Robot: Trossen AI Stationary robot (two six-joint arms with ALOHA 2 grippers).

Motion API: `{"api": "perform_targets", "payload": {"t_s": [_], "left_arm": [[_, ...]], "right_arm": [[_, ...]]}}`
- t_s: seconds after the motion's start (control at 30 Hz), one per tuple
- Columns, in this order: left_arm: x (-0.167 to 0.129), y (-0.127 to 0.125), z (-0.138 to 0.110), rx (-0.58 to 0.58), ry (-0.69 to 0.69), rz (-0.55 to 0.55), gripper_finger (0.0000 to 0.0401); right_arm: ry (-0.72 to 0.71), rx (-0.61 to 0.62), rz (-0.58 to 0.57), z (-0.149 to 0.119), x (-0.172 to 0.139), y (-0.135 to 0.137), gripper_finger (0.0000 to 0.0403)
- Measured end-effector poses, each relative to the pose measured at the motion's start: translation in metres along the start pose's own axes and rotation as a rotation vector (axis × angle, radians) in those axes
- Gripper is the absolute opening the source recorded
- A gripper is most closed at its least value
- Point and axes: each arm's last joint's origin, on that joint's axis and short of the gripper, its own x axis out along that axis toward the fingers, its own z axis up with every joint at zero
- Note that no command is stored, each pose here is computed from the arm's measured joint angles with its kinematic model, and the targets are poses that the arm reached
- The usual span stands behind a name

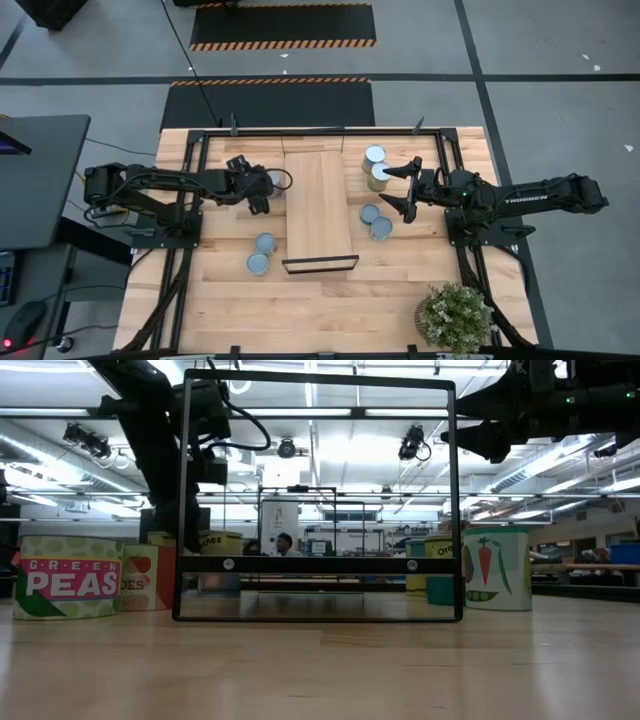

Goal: Pick and place cans onto a shelf
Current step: Put the canned peaches on the shelf

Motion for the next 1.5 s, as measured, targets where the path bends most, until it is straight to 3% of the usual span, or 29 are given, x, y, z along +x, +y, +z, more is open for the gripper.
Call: {"api": "perform_targets", "payload": {"t_s": [0.17, 0.37, 0.63, 0.8, 1.1, 1.5], "left_arm": [[0.0, 0.003, 0.002, -0.015, -0.023, 0.117, 0.0308], [-0.004, 0.008, 0.008, -0.012, -0.018, 0.116, 0.0296], [-0.01, 0.05, 0.032, -0.076, 0.058, -0.122, 0.0278], [-0.009, 0.07, 0.035, -0.166, 0.103, -0.208, 0.0296], [-0.008, 0.07, 0.034, -0.182, 0.117, -0.345, 0.0392], [0.008, 0.043, 0.043, -0.116, 0.14, -0.378, 0.0396]], "right_arm": [[0.0, 0.0, 0.0, 0.0, 0.0, 0.0, 0.0372], [0.002, 0.0, 0.0, 0.0, 0.0, 0.0, 0.0372], [0.002, 0.0, 0.0, 0.0, 0.0, 0.0, 0.0372], [0.002, 0.004, 0.0, 0.0, 0.0, 0.0, 0.0372], [-0.003, -0.006, 0.001, 0.0, 0.0, 0.0, 0.0372], [-0.004, 0.0, 0.022, 0.0, 0.0, 0.001, 0.0372]]}}
